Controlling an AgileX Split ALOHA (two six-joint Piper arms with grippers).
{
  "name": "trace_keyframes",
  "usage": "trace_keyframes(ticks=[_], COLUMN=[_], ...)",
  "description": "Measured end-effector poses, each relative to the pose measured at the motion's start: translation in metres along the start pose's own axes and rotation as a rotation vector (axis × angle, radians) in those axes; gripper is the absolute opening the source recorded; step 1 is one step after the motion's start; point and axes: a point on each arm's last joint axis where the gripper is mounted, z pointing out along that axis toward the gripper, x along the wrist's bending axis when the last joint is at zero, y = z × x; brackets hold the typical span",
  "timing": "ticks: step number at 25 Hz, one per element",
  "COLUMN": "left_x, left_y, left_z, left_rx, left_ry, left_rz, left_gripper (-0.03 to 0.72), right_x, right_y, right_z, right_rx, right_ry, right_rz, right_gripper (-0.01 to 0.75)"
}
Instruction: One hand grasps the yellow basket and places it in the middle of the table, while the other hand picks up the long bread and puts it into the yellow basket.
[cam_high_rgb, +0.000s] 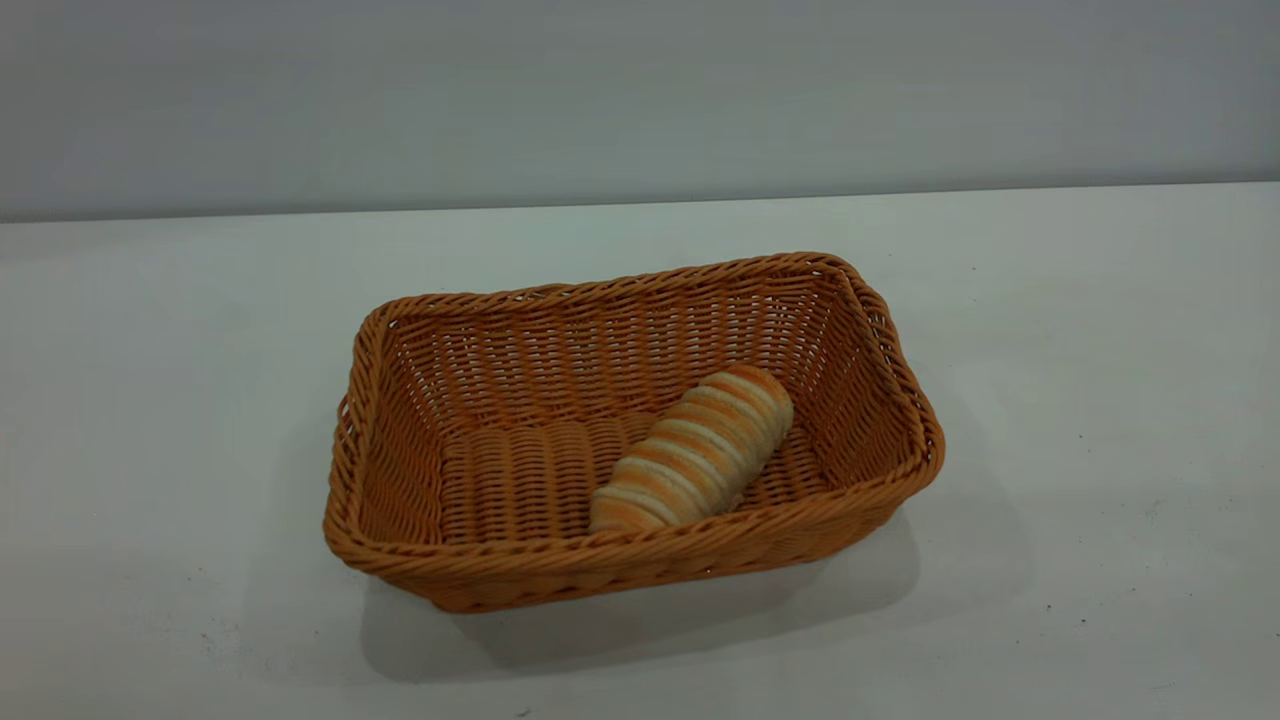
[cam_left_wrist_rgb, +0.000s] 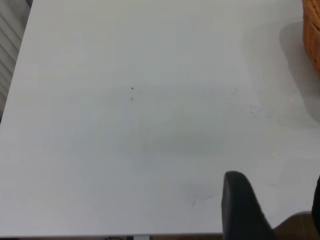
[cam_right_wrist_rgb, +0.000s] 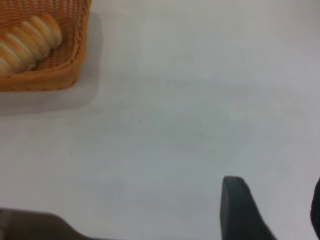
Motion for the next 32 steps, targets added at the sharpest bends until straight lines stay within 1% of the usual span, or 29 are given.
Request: trace_keyframes(ticks=[3,5,11,19,32], left_x=[0.0,0.0,-0.0002,0.0011,0.0011], left_y=[0.0,0.0,0.0,0.0,0.0], left_z=[0.0,0.0,0.0,0.0001,0.0001], left_rx=[0.0,0.0,0.001,-0.005,-0.005], left_ry=[0.0,0.0,0.011,-0.051,-0.051], left_rz=[0.0,0.0,-0.009,0.042,0.042], left_gripper=[0.416,0.416,0.415,0.414,0.414], right_x=[0.0005,0.0005,0.0003,0.0004,0.0004], right_y=[-0.0003,-0.0003,0.0,0.0,0.0], right_z=[-0.0004,-0.0005,-0.0001,0.0,0.0], right_rx=[-0.001,-0.001,-0.001,-0.001,-0.001], right_ry=[0.032,0.036,0.007,0.006,0.006], right_rz=[-0.023,-0.026,-0.002,0.0,0.0], right_gripper=[0.331,0.331,0.331,0.33,0.33])
